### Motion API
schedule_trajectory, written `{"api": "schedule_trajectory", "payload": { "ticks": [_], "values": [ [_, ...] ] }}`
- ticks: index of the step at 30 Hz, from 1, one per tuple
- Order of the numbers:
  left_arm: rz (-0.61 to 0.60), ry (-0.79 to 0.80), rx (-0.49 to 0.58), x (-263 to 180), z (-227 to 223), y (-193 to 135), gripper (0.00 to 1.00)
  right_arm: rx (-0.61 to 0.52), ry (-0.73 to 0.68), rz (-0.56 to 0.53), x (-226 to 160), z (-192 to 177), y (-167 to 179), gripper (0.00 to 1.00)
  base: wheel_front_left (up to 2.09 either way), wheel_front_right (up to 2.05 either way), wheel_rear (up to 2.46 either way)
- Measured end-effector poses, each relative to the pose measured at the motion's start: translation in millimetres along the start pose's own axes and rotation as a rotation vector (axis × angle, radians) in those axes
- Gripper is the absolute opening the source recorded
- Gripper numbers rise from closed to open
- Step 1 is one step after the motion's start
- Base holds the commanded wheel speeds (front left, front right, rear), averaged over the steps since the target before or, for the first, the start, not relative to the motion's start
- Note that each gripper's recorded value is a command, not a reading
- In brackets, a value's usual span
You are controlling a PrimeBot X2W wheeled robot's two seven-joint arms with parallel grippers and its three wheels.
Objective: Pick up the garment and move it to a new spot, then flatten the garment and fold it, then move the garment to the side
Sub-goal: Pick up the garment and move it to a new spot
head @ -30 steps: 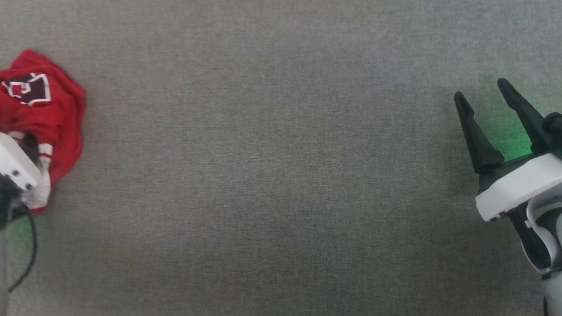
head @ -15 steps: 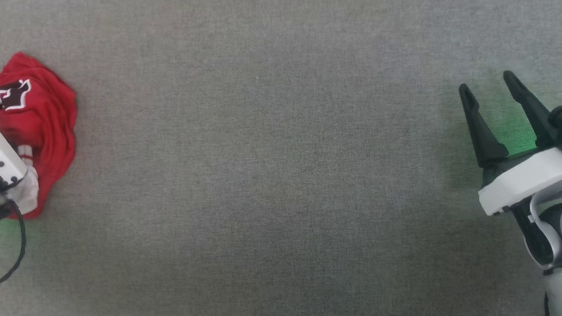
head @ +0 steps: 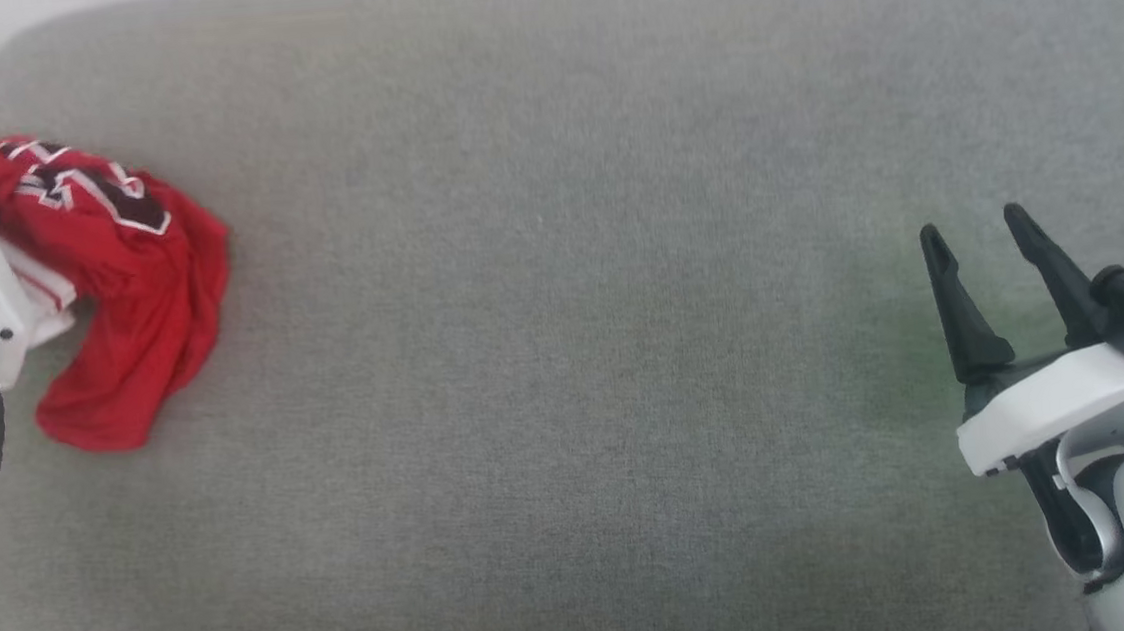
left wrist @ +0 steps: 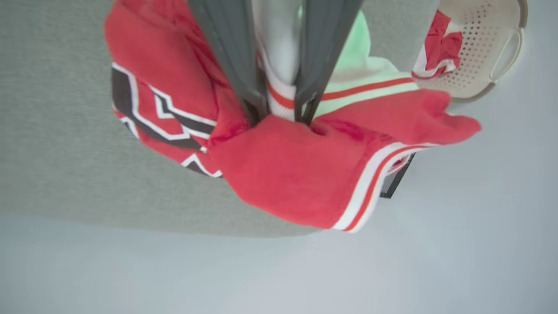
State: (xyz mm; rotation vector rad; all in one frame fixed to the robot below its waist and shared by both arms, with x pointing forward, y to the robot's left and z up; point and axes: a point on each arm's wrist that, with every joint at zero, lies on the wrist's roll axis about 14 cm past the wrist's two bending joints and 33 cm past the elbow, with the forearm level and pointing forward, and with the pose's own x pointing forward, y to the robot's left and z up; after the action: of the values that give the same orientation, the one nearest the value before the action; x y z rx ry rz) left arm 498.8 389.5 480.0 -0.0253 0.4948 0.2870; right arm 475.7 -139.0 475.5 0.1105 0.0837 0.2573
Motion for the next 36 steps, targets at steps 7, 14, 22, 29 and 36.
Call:
{"api": "schedule_trajectory", "payload": {
  "ticks": [7, 14, 22, 29, 36],
  "values": [
    [-0.043, -0.202, 0.074, -41, 75, 2, 0.0, 0.002, -0.068, 0.003, -13, 28, 8, 1.0, 0.0, 0.0, 0.0],
    [-0.097, -0.326, 0.15, -86, 126, -11, 0.0, 0.002, -0.126, -0.011, -27, 49, 9, 1.0, 0.0, 0.0, 0.0],
    [-0.215, -0.408, 0.236, -123, 160, -67, 0.0, -0.003, -0.178, -0.082, -48, 67, -11, 1.0, 0.0, 0.0, 0.0],
    [-0.405, -0.427, 0.304, -143, 162, -151, 0.0, -0.018, -0.213, -0.208, -80, 78, -52, 1.0, 0.0, 0.0, 0.0],
    [-0.631, -0.403, 0.373, -153, 144, -244, 0.0, -0.034, -0.239, -0.352, -116, 85, -93, 1.0, 0.0, 0.0, 0.0]
  ]
}}
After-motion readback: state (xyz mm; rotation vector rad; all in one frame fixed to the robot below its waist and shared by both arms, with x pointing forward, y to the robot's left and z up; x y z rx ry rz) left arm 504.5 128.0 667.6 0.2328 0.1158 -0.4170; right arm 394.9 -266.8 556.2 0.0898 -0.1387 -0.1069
